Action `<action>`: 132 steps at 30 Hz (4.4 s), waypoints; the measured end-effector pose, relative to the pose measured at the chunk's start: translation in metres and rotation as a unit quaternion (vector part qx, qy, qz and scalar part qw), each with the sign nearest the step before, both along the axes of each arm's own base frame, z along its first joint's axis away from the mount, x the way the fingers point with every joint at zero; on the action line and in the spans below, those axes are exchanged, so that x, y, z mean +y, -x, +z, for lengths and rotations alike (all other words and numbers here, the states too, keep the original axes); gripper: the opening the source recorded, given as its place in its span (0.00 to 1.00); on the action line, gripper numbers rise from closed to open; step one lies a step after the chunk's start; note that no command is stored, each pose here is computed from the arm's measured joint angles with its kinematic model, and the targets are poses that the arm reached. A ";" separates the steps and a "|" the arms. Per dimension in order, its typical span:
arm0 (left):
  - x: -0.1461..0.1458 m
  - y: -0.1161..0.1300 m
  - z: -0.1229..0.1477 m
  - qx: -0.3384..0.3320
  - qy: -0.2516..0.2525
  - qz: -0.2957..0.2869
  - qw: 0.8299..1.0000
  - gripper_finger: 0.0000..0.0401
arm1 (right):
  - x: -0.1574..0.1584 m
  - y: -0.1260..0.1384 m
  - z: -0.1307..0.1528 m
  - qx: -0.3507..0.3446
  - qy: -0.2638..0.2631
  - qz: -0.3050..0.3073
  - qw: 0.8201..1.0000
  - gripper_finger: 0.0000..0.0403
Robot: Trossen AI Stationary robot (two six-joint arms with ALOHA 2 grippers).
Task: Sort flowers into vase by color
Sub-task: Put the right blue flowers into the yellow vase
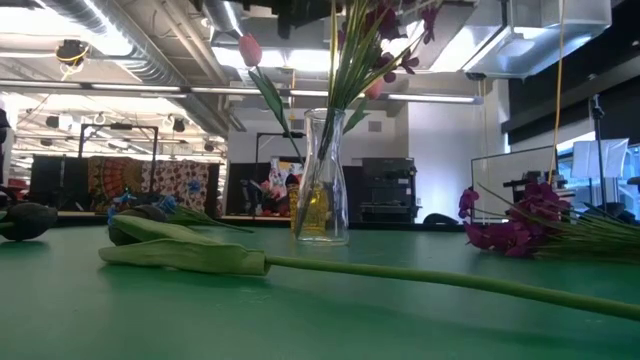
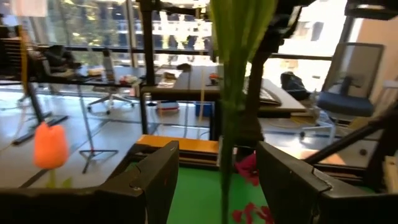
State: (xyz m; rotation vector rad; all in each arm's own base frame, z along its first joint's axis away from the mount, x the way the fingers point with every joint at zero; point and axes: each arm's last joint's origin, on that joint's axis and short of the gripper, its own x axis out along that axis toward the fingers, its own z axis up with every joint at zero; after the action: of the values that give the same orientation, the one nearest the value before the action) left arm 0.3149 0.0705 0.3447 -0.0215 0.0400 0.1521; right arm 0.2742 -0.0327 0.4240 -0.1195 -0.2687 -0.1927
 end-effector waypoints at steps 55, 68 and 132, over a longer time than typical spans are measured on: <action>0.014 0.021 0.021 -0.038 -0.011 0.061 0.997 0.01 | 0.008 0.028 0.006 0.051 0.007 0.081 0.995 0.60; 0.037 0.070 0.051 -0.064 -0.035 0.102 0.992 0.01 | 0.010 0.051 0.000 0.124 -0.003 0.081 0.989 0.67; 0.112 0.034 -0.170 -0.092 0.066 0.049 0.992 0.02 | 0.010 0.099 -0.144 0.096 -0.098 -0.010 0.991 0.67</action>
State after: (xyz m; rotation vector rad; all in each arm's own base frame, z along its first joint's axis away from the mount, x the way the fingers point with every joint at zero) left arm 0.2813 0.1824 0.1750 -0.1693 -0.1350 0.2444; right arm 0.1753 -0.0230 0.2798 0.0534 -0.0560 -0.2248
